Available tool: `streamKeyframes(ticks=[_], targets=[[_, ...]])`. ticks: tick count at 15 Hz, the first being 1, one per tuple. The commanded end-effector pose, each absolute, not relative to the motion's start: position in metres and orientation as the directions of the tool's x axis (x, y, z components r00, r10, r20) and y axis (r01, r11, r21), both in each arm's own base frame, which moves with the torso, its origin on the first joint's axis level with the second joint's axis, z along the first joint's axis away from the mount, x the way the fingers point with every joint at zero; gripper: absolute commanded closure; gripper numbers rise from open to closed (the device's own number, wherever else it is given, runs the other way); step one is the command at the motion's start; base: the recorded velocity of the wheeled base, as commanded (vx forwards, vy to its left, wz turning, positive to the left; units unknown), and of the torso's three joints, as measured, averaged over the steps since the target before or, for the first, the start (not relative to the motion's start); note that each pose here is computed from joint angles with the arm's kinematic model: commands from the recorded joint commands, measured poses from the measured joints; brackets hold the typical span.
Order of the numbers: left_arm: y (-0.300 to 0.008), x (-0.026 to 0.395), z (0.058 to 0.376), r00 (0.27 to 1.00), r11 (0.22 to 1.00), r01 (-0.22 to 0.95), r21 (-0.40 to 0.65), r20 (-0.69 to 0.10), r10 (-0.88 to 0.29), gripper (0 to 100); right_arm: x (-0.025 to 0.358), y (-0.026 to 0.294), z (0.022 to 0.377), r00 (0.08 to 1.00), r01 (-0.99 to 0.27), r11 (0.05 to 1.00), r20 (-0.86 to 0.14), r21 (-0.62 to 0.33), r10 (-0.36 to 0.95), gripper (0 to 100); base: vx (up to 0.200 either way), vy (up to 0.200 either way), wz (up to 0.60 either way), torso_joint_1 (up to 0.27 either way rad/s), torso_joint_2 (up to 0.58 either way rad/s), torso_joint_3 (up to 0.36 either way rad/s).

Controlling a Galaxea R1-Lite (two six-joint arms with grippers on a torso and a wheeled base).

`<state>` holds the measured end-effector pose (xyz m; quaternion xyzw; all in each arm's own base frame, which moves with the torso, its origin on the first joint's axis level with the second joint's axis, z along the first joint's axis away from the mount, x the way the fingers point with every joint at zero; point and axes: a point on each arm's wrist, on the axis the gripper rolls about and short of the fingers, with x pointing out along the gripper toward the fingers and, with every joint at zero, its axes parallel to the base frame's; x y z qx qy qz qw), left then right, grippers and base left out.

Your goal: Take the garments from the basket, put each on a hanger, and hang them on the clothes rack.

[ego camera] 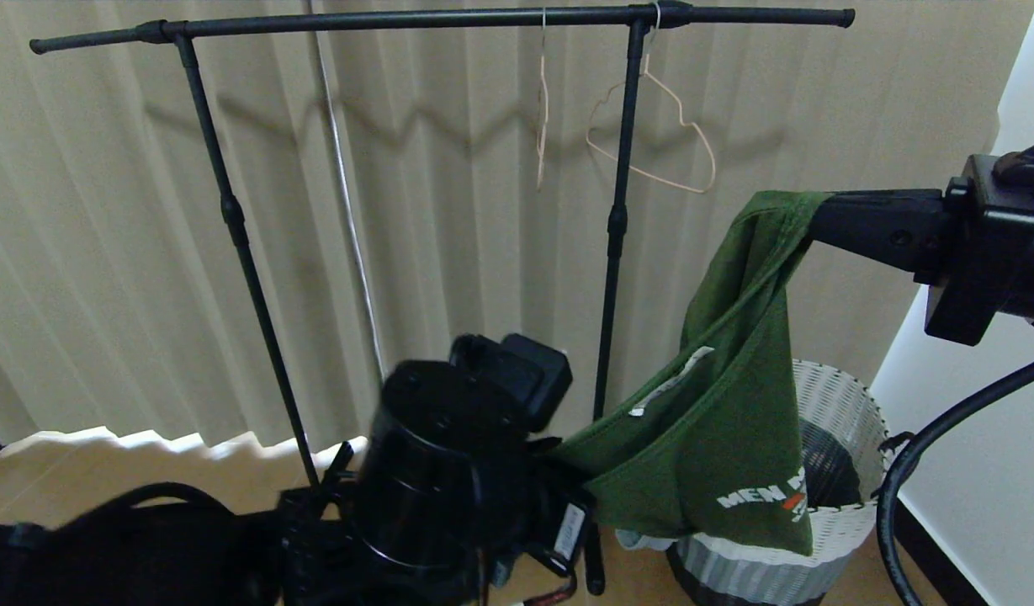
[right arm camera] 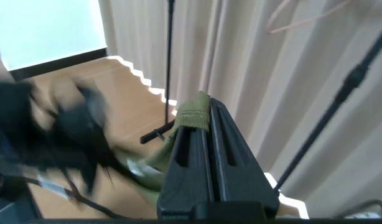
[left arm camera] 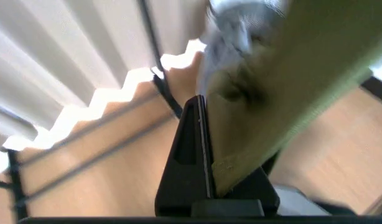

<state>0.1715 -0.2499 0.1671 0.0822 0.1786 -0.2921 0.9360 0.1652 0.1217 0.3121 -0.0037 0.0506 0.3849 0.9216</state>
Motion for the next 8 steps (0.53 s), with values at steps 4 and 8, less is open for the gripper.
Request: streamKeyframes(ticks=[4, 8], targets=[[-0.173, 0.203, 0.293, 0.92, 0.935, 0.355, -0.014, -0.171, -0.352, 100, 0.174, 0.103, 0.312, 0.766, -0.637, 0.771, -0.092, 0.025, 0.636, 100, 0.0, 0.0, 0.0, 0.0, 0.0, 0.0], [-0.152, 0.208, 0.348, 0.936, 0.948, 0.317, -0.02, -0.157, -0.316, 100, 0.189, 0.097, 0.316, 0.807, -0.589, 0.808, -0.029, 0.013, 0.589, 100, 0.0, 0.0, 0.0, 0.0, 0.0, 0.0]])
